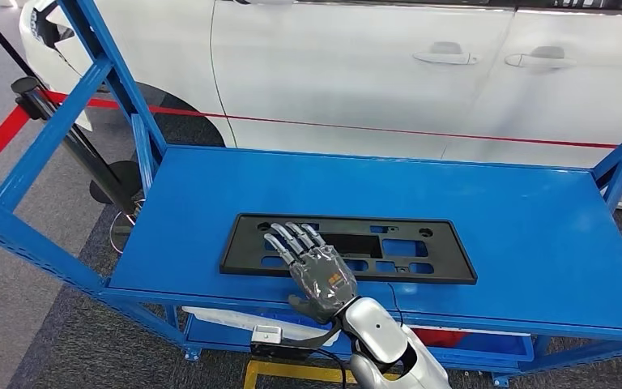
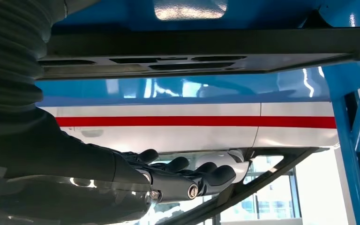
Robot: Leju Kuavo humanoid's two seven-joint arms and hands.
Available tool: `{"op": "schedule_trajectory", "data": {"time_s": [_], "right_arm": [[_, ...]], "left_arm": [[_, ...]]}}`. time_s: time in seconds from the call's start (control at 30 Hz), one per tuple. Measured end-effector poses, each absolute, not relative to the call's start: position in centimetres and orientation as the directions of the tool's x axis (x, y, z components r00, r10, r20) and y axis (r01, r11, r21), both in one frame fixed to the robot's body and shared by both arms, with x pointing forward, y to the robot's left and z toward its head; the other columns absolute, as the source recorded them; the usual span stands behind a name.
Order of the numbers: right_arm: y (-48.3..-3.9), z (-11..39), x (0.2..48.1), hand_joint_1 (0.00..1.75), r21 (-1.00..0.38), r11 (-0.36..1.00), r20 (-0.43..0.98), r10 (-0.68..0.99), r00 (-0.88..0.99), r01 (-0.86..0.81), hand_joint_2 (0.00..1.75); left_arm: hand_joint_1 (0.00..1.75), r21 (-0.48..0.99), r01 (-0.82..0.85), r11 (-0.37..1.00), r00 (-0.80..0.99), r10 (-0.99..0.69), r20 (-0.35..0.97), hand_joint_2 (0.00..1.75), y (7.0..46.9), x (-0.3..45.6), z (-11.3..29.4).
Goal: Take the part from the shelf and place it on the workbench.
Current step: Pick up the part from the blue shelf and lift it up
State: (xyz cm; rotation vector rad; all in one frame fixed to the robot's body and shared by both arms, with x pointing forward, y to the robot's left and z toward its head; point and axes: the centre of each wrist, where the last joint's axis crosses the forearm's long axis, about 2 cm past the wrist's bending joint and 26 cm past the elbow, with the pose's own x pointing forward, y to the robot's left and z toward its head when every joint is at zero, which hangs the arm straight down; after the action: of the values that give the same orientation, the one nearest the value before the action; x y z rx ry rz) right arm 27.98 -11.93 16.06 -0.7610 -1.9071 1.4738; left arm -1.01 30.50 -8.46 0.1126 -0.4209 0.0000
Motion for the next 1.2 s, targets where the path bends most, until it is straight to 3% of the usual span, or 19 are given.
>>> {"op": "schedule_trajectory", "data": {"time_s": [0.7, 1.0, 1.2], "right_arm": [[-9.6, 15.3, 27.2, 0.0, -0.976, 0.18, 0.071, 0.794, -0.603, 0.122, 1.75], [-9.9, 13.7, 27.9, 0.0, -0.959, 0.038, -0.073, 0.925, -0.374, 0.281, 1.75], [-10.6, 12.2, 27.8, 0.0, -0.957, -0.037, -0.149, 0.914, -0.377, 0.288, 1.75]], "left_arm": [[0.0, 0.109, -0.019, 0.994, 0.91, -0.028, 0.414, 0.0, 30.5, -1.1, -8.5], [0.0, 0.107, 0.006, 0.994, 0.908, -0.05, 0.416, 0.0, 30.5, -1.1, -8.5], [0.0, 0.107, 0.006, 0.994, 0.908, -0.051, 0.417, 0.0, 30.5, -1.2, -8.5]]}}
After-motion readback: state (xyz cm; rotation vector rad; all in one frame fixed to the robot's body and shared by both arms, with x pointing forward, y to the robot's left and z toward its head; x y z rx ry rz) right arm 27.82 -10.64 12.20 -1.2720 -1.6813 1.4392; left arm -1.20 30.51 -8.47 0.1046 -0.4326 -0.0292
